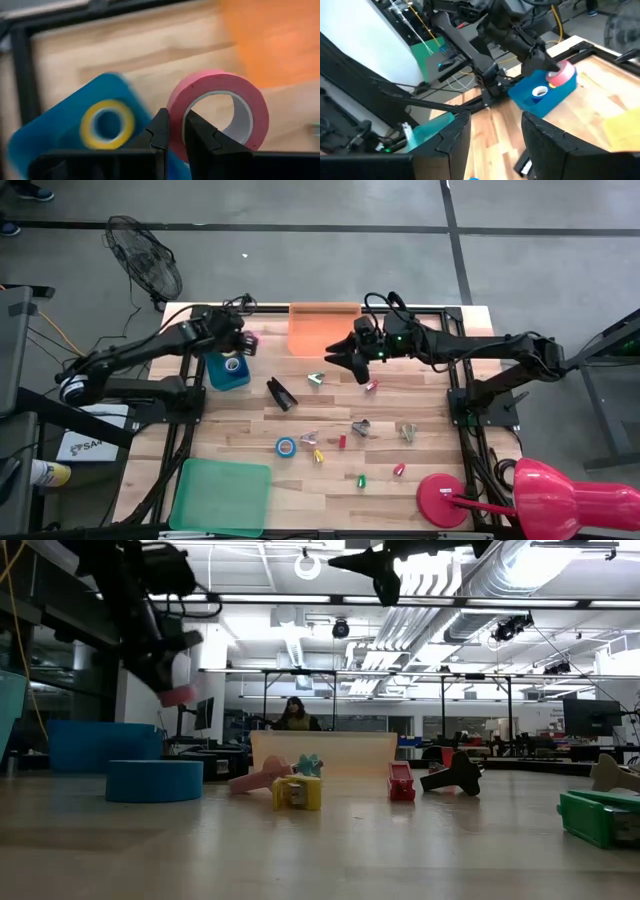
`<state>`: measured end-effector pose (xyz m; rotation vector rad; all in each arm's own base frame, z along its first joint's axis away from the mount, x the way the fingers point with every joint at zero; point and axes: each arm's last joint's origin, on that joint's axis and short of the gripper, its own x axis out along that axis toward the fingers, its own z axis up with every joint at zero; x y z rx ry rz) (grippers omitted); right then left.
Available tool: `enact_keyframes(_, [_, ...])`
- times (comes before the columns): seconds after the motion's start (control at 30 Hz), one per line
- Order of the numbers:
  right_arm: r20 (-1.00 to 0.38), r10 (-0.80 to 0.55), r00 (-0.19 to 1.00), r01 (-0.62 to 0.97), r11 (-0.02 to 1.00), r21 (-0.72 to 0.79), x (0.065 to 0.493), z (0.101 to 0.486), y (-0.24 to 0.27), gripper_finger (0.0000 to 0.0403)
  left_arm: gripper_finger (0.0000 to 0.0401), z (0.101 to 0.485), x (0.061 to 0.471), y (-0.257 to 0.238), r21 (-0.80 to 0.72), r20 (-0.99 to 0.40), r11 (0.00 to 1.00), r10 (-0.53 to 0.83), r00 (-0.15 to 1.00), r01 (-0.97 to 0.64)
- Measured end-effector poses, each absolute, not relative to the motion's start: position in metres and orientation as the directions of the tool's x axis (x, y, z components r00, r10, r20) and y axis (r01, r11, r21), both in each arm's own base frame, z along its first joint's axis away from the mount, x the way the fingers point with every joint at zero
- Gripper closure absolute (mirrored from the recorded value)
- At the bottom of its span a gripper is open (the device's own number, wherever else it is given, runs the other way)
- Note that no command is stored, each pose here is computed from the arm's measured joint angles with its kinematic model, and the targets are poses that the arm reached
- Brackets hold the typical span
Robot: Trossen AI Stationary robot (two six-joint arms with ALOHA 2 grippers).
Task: Pick and place Stapler, Stapler remover, tape
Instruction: Put the pink tape into the blue bin, then put the light blue tape into the blue bin
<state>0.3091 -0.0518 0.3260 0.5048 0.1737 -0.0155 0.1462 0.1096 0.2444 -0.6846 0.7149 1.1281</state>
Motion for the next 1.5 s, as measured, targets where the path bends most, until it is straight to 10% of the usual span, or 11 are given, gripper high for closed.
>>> enact_keyframes(0.57, [-0.247,-0.016,0.969,0.134,0.873,0.469,0.308,0.318,-0.053,0.0236,0.0371,0.203,0.128,0.15,0.138,-0.915,0.079,0.393,-0.097,-0.987])
enact_keyframes(1.07, [-0.284,-0.012,0.959,0.144,0.882,0.448,0.307,0.315,-0.053,0.0236,0.0368,0.186,0.132,0.158,0.144,-0.95,0.091,0.29,-0.112,-0.985])
enact_keyframes(1.5, [-0.334,0.001,0.943,0.153,0.887,0.436,0.305,0.31,-0.052,0.0236,0.0228,0.191,0.131,0.156,0.15,-0.963,0.105,0.241,-0.121,-0.983])
